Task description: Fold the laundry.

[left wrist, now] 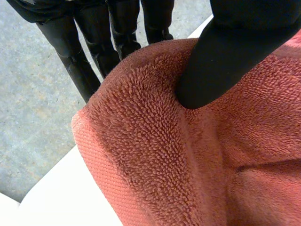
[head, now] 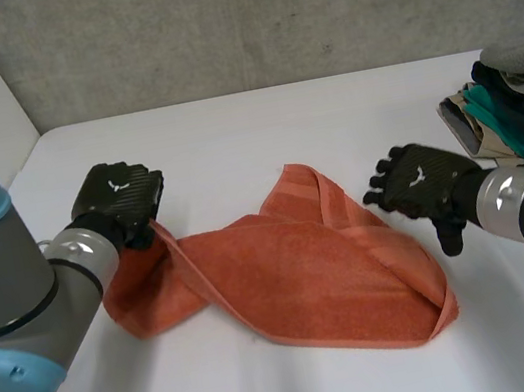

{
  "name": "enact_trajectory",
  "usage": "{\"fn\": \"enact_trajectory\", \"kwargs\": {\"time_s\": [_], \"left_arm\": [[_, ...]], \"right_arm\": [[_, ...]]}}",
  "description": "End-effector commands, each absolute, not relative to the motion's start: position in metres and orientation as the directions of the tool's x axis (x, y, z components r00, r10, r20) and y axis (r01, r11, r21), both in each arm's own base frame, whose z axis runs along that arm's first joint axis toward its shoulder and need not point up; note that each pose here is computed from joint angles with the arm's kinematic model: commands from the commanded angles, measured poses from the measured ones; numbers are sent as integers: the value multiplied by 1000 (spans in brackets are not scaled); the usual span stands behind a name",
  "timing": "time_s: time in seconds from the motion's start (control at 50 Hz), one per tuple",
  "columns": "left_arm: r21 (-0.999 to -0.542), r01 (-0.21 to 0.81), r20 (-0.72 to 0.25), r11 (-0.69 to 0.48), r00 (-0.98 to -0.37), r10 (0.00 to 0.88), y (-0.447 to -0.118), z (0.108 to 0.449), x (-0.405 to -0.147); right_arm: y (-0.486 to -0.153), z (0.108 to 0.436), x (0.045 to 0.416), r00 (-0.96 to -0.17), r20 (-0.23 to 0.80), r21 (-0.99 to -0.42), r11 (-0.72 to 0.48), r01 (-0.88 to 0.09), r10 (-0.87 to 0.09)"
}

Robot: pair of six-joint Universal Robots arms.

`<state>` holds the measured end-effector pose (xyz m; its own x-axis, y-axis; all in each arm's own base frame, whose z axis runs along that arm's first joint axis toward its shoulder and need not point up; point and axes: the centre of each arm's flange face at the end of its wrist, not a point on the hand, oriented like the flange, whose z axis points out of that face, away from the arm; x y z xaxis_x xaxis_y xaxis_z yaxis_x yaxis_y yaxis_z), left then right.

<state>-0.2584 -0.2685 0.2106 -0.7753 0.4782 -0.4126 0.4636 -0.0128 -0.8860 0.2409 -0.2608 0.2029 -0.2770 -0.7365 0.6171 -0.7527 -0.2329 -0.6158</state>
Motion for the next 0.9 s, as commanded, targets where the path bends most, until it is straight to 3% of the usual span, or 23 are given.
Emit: {"fn": "enact_trajectory", "kwargs": {"time_s": [0.02,0.28,0.38,0.44,0.46,0.56,0.68,0.78,0.9], "left_arm": [[-888,458,-415,-24,-780,468,-250,220,-249],[-893,450,-408,-20,-788,461,-242,224,-244],[-901,428,-412,-68,-799,438,-235,244,-241],[-907,400,-418,-133,-814,402,-229,269,-236],[-907,394,-420,-148,-818,393,-227,275,-235],[-909,347,-408,-229,-853,326,-211,319,-219],[-915,360,-399,-179,-873,280,-214,328,-200],[-919,378,-394,-113,-870,296,-217,316,-194],[-909,415,-368,42,-845,389,-235,264,-201]], "right_arm": [[-261,181,230,-147,635,-578,-340,-742,-758],[-271,139,238,-128,614,-615,-371,-696,-779],[-284,149,233,-212,620,-643,-333,-690,-756],[-297,185,219,-333,639,-670,-289,-683,-694],[-302,210,206,-405,659,-678,-267,-685,-634],[-304,255,178,-494,718,-651,-222,-726,-490],[-281,315,142,-549,770,-604,-96,-791,-324],[-259,318,141,-544,749,-594,-20,-804,-378],[-247,287,147,-500,700,-561,41,-827,-510]]}}
